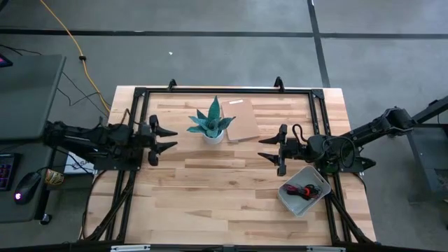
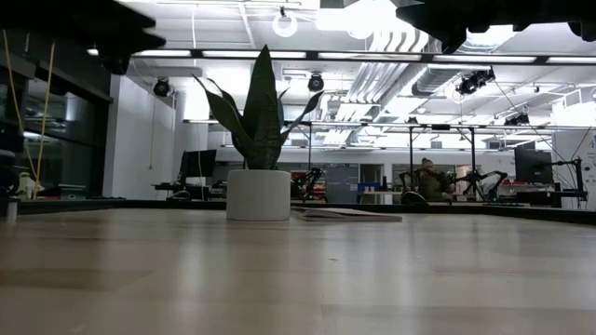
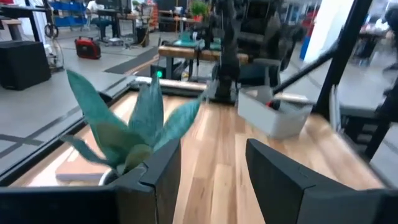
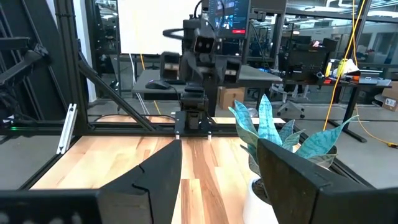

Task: Pick and place USB-C Cables
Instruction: Return to Home Position

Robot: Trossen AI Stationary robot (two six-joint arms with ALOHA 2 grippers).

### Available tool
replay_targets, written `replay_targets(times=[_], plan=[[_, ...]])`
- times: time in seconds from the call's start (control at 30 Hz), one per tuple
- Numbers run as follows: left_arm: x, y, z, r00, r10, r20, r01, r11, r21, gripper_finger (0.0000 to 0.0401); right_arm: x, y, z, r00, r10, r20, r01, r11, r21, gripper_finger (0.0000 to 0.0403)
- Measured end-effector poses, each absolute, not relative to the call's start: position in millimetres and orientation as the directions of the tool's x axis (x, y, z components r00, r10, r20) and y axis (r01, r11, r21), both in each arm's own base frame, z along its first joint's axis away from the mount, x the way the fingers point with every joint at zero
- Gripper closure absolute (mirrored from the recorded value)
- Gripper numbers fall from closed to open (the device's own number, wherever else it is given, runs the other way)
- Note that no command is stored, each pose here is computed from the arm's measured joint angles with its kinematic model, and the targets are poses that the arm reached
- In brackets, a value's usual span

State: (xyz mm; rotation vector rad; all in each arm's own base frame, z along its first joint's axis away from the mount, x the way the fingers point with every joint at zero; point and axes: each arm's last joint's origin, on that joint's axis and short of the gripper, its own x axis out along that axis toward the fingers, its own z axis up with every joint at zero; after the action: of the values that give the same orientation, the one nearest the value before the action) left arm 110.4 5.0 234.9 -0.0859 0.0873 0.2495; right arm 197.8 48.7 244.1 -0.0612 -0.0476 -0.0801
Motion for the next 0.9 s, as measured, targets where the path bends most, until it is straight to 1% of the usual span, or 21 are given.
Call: replay_targets(times=[0.1, 0.17, 0.27, 0.37, 0.4, 0.43, 0.53, 0.6, 0.77, 0.87, 0.9], plan=[[112.7, 4.9, 218.7, 0.966, 0.243, -0.089, -0.247, 0.968, -0.043, 0.0243, 197.8, 48.7, 244.1, 0.996, -0.078, 0.05, 0.081, 0.995, -0.059, 0.0203], [112.7, 4.9, 210.0, 0.968, 0.243, -0.056, -0.245, 0.969, -0.03, 0.0255, 197.8, 48.7, 244.1, 0.996, -0.078, 0.05, 0.081, 0.995, -0.059, 0.0203], [109.6, 5.0, 201.9, 0.97, 0.243, 0.008, -0.242, 0.97, -0.021, 0.0302, 197.8, 48.7, 244.1, 0.996, -0.078, 0.05, 0.081, 0.995, -0.059, 0.0203], [104.9, 5.1, 196.3, 0.969, 0.243, 0.042, -0.243, 0.97, -0.017, 0.0371, 197.8, 48.7, 244.1, 0.996, -0.078, 0.05, 0.081, 0.995, -0.059, 0.0203], [103.0, 5.2, 195.4, 0.968, 0.244, 0.053, -0.243, 0.97, -0.019, 0.0386, 197.8, 48.7, 244.1, 0.996, -0.078, 0.05, 0.081, 0.995, -0.059, 0.0203], [101.0, 5.4, 195.0, 0.967, 0.245, 0.064, -0.244, 0.969, -0.022, 0.0391, 197.8, 48.7, 244.0, 0.996, -0.078, 0.049, 0.081, 0.995, -0.059, 0.0203], [95.2, 6.2, 194.0, 0.965, 0.252, 0.068, -0.251, 0.968, -0.03, 0.039, 197.8, 48.8, 243.0, 0.996, -0.078, 0.039, 0.08, 0.996, -0.048, 0.0203], [91.8, 6.6, 191.2, 0.966, 0.255, 0.048, -0.253, 0.967, -0.039, 0.0398, 197.9, 48.8, 241.8, 0.997, -0.077, 0.027, 0.078, 0.996, -0.032, 0.0203], [90.5, 6.5, 181.0, 0.967, 0.25, -0.048, -0.253, 0.965, -0.067, 0.04, 197.9, 48.6, 239.8, 0.997, -0.078, 0.008, 0.079, 0.997, -0.027, 0.0203], [93.1, 6.2, 172.4, 0.969, 0.244, -0.051, -0.247, 0.965, -0.085, 0.0401, 197.9, 48.6, 239.9, 0.997, -0.078, 0.008, 0.078, 0.997, -0.02, 0.0203], [94.0, 5.7, 173.9, 0.974, 0.224, -0.028, -0.226, 0.97, -0.087, 0.0401, 197.9, 48.6, 239.9, 0.997, -0.078, 0.008, 0.078, 0.997, -0.019, 0.0203]])
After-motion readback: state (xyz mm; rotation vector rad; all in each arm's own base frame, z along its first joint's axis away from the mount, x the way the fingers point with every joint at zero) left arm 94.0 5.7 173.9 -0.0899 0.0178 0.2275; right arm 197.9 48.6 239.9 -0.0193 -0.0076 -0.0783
